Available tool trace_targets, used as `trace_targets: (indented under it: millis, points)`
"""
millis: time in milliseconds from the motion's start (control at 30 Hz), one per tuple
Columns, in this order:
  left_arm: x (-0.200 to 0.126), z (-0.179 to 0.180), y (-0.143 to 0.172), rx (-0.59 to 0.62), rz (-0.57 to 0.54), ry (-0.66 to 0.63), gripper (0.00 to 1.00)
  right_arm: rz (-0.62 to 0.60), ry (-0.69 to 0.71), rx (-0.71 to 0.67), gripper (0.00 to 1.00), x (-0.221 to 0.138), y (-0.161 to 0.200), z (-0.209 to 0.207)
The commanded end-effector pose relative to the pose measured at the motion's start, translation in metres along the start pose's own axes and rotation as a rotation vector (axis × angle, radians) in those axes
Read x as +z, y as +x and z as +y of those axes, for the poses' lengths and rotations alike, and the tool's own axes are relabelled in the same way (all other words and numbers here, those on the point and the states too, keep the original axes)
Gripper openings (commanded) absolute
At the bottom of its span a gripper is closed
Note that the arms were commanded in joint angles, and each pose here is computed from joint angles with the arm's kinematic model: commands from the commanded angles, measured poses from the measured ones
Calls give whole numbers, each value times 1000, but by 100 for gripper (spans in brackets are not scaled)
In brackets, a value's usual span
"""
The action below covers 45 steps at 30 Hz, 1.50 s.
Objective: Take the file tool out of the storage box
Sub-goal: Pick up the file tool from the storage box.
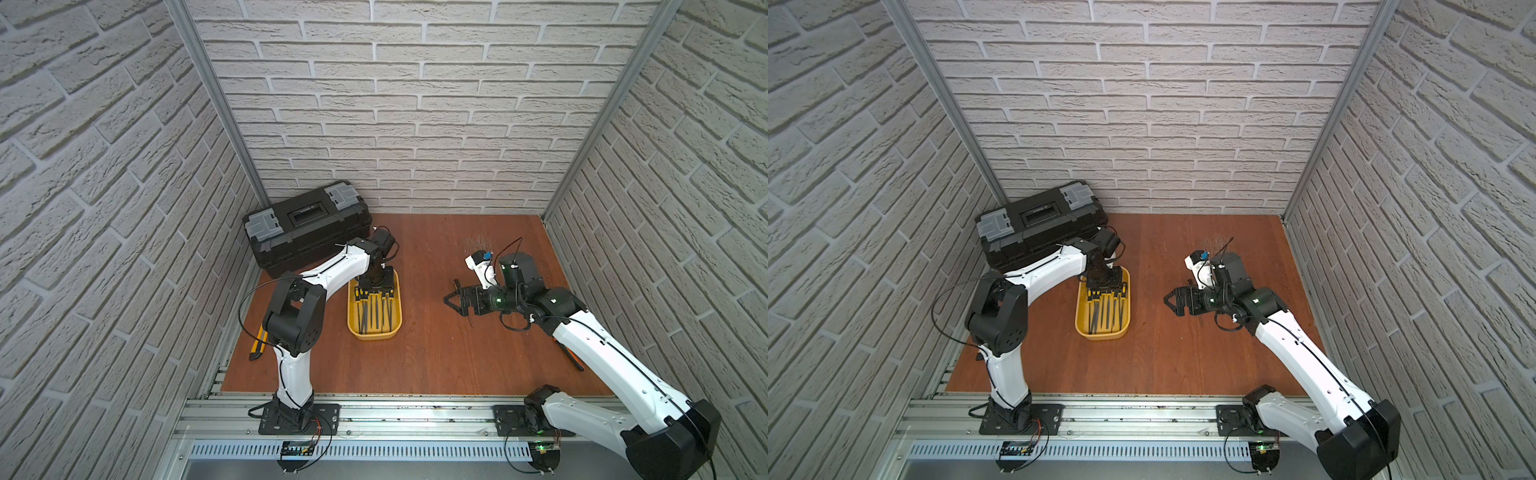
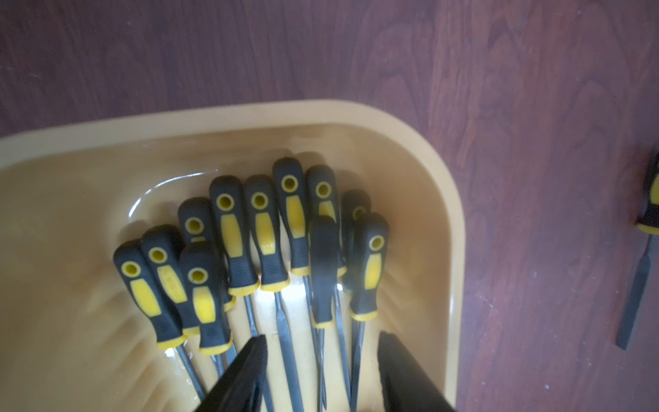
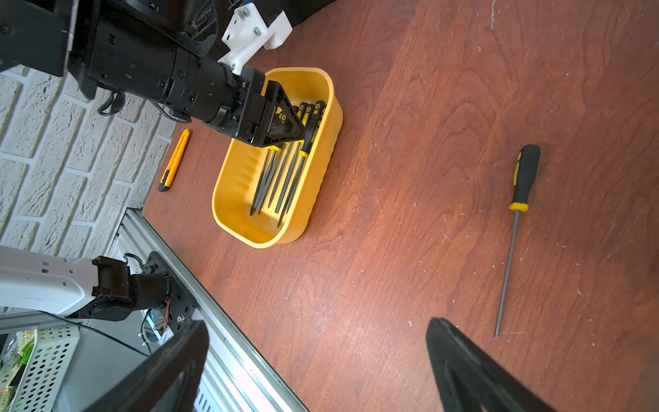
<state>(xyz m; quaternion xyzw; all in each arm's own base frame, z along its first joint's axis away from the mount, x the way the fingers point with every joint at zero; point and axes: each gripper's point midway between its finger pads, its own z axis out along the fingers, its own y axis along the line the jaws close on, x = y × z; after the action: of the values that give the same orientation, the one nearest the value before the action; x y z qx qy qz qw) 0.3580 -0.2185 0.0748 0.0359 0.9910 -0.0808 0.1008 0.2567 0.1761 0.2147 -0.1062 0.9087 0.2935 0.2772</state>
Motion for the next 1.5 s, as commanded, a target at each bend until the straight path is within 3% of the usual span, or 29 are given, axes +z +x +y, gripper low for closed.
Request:
trace_targets:
  millis: [0, 400, 1233, 1467]
  points:
    - [6, -2, -14, 29, -39, -18, 51, -30, -11, 1, 100, -4, -4, 2]
    - [22, -1, -24, 58, -30, -51, 40, -39, 5, -11, 100, -8, -3, 1]
    - [47, 1, -17, 76, 15, -73, 32, -45, 26, -14, 100, -11, -2, -2]
    - [50, 0, -15, 78, 21, -70, 23, -42, 26, -9, 100, -10, 0, -3]
